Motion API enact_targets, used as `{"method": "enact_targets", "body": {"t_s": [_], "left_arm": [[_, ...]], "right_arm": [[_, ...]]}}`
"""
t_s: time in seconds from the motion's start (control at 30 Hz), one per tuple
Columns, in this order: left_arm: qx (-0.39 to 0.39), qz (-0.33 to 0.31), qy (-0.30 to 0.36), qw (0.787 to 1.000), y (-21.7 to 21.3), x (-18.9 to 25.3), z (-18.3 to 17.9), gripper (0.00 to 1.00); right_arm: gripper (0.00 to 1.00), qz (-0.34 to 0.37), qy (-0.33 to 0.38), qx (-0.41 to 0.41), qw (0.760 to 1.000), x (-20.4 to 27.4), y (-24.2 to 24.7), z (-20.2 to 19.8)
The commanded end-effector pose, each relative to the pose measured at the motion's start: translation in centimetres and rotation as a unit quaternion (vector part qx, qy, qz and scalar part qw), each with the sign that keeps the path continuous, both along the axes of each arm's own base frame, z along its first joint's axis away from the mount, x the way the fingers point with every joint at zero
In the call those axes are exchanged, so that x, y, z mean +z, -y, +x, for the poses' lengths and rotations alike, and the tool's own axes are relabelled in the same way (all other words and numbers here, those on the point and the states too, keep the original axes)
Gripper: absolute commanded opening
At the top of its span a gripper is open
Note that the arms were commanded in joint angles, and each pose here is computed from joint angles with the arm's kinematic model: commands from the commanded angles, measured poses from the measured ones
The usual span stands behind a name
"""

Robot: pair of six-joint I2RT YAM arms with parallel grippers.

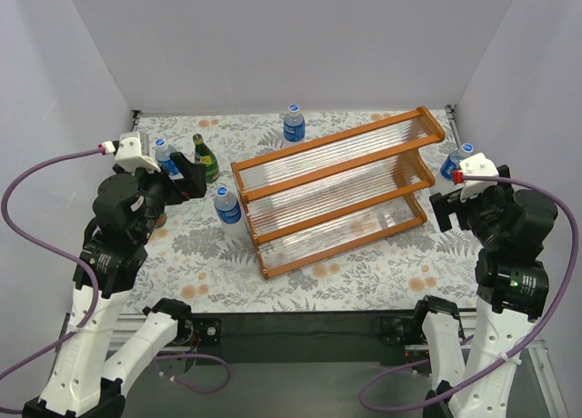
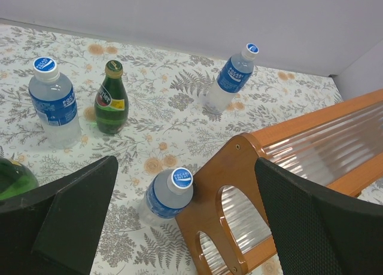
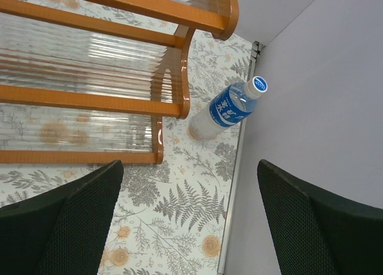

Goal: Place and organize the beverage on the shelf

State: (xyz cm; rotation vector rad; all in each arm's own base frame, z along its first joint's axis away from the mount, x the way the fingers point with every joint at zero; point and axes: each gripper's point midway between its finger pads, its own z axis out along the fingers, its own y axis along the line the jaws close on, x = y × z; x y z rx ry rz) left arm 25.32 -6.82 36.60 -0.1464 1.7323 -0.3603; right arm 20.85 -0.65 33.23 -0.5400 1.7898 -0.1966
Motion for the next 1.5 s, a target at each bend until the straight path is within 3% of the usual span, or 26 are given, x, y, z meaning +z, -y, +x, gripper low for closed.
{"method": "enact_targets", "body": {"t_s": [0.0,0.47,0.8,1.13,1.27,1.47], "left_arm": [[0.0,0.013,0.012,1.0,-0.3,1.0,-0.5,0.98],[-0.012,0.027,0.015,0.999,0.1,0.9,-1.0,0.98],[-0.021,0.032,0.024,0.999,0.2,1.5,-1.8,0.98],[-0.038,0.043,0.021,0.998,0.5,-0.6,-2.2,0.98],[-0.06,0.056,0.03,0.996,1.1,-1.1,-2.4,0.98],[-0.05,0.071,0.045,0.995,0.5,-1.2,-2.7,0.98]], "right_arm": [[0.98,0.018,-0.007,0.015,1.0,-0.1,-0.7,0.1],[0.98,0.12,-0.034,0.006,0.992,-1.4,-1.6,0.2],[0.98,0.196,-0.078,-0.044,0.976,-3.5,-0.5,1.3],[0.98,0.182,-0.1,-0.068,0.976,-3.4,2.1,4.9],[0.98,0.187,-0.108,-0.038,0.976,-3.9,2.1,6.3],[0.98,0.196,-0.1,-0.078,0.972,-4.4,6.2,10.0]]}}
